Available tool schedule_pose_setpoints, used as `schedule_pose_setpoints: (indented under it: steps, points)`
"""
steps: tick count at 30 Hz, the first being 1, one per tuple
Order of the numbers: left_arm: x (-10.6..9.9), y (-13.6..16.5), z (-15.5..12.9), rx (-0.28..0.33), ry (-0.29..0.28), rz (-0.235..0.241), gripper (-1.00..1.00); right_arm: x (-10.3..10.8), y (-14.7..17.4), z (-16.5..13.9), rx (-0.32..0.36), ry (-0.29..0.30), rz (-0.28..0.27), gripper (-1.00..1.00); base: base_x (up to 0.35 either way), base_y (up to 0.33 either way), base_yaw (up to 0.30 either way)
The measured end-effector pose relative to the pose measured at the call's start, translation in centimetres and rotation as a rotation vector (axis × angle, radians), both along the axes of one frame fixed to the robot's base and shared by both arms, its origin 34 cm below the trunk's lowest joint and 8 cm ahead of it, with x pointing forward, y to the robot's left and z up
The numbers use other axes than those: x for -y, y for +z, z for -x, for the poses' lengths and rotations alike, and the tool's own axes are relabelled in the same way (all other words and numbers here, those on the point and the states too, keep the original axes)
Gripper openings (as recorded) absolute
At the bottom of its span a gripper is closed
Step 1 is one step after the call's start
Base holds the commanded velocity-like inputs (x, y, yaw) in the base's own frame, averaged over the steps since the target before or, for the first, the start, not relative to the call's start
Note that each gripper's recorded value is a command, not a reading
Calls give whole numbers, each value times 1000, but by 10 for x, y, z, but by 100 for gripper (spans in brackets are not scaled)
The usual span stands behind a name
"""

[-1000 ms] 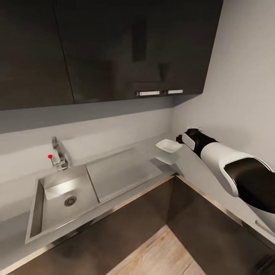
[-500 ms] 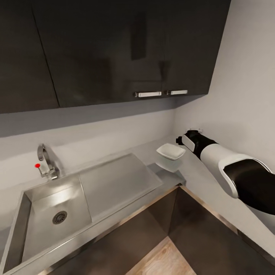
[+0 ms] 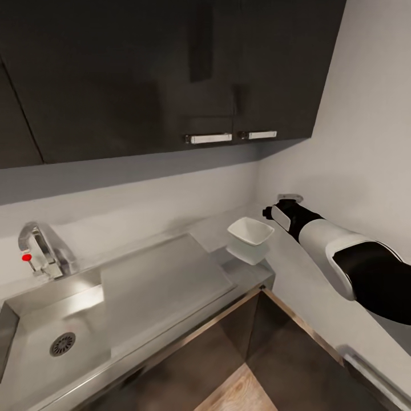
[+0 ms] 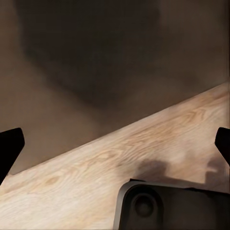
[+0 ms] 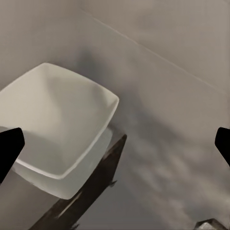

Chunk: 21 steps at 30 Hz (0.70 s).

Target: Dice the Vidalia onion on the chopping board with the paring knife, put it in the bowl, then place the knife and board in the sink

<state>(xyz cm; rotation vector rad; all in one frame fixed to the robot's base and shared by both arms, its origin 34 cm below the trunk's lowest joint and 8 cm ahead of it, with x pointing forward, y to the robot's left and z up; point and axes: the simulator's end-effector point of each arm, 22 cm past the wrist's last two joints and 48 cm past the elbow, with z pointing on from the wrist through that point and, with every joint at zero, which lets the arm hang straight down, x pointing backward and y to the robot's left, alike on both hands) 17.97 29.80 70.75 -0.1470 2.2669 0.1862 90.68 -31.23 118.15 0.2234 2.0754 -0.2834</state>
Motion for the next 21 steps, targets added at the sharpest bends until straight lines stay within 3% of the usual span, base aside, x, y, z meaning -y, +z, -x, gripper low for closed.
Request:
schedule_pose_setpoints:
  steps: [21]
  points:
    - [-1,-2,7,-22,0,-2,100,-5,-20,-1,-25,12,-9,100,22,-12,0]
